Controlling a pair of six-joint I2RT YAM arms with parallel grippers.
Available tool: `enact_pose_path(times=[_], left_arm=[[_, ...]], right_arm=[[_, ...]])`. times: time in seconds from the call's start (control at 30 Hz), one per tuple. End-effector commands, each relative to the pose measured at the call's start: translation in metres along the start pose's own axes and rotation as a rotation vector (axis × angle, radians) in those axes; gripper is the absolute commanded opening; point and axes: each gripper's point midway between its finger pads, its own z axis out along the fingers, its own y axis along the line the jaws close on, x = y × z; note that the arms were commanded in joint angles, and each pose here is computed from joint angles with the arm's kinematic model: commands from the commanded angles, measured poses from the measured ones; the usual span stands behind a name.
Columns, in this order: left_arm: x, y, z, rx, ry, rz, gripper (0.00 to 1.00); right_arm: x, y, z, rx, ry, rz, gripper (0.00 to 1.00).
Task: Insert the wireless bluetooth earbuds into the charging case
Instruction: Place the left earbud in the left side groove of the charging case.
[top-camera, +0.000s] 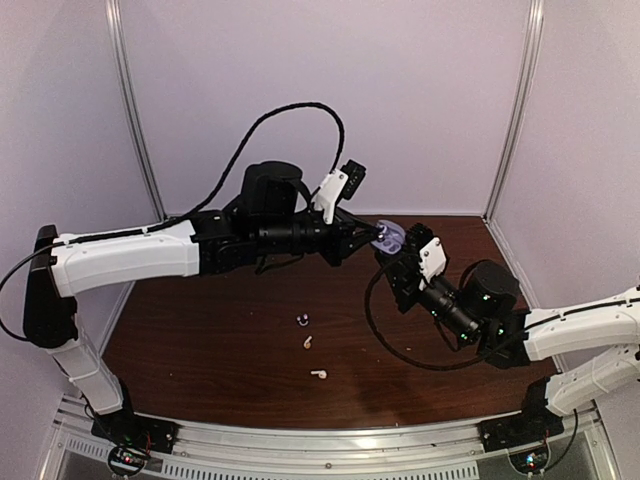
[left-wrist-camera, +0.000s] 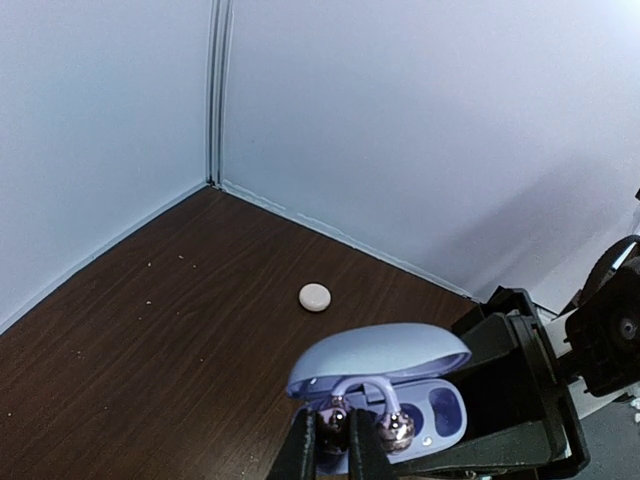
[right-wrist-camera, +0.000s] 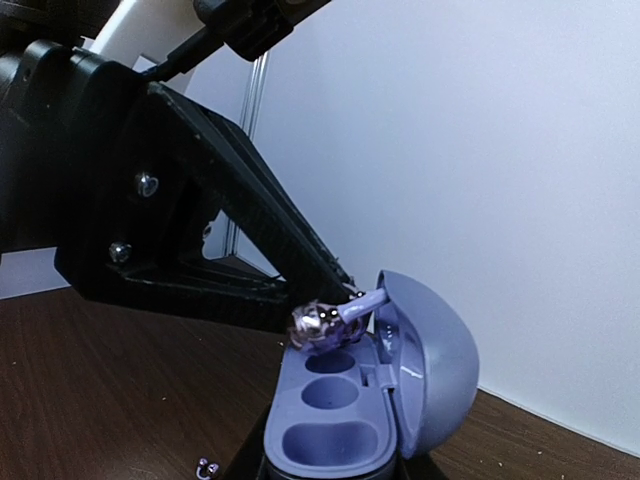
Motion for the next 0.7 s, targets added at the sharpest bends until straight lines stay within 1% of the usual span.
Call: enact_pose_path(times=[0.0, 0.1, 0.27, 0.37, 0.67], left_arm=[[0.0048, -0.0013, 0.0048, 0.006, 0.028, -0.007, 0.09], [0.0053, -0.0014, 0.0047, 0.007, 0.032, -0.007, 0.11], [0.0073, -0.0019, 0.0041, 0.01, 0.041, -0.001, 0.11], [0.0066, -0.0019, 0.0031, 0.011, 0.041, -0.001, 0.14], [0.0075, -0.0042, 0.0031, 0.021, 0.045, -0.001, 0.18]], right_arm=[[-0.0222, -0.0045, -0.0014, 0.023, -0.086, 0.054, 0.0], [-0.0235, -0.0047, -0.0015, 0.024, -0.092, 0.061, 0.0], [-0.025, -0.0057, -0.0022, 0.028, -0.101, 0.074, 0.0], [-0.0251, -0.0065, -0.0025, 0.032, -0.103, 0.081, 0.0], [-0.0239, -0.0087, -0.004, 0.043, -0.104, 0.092, 0.0]])
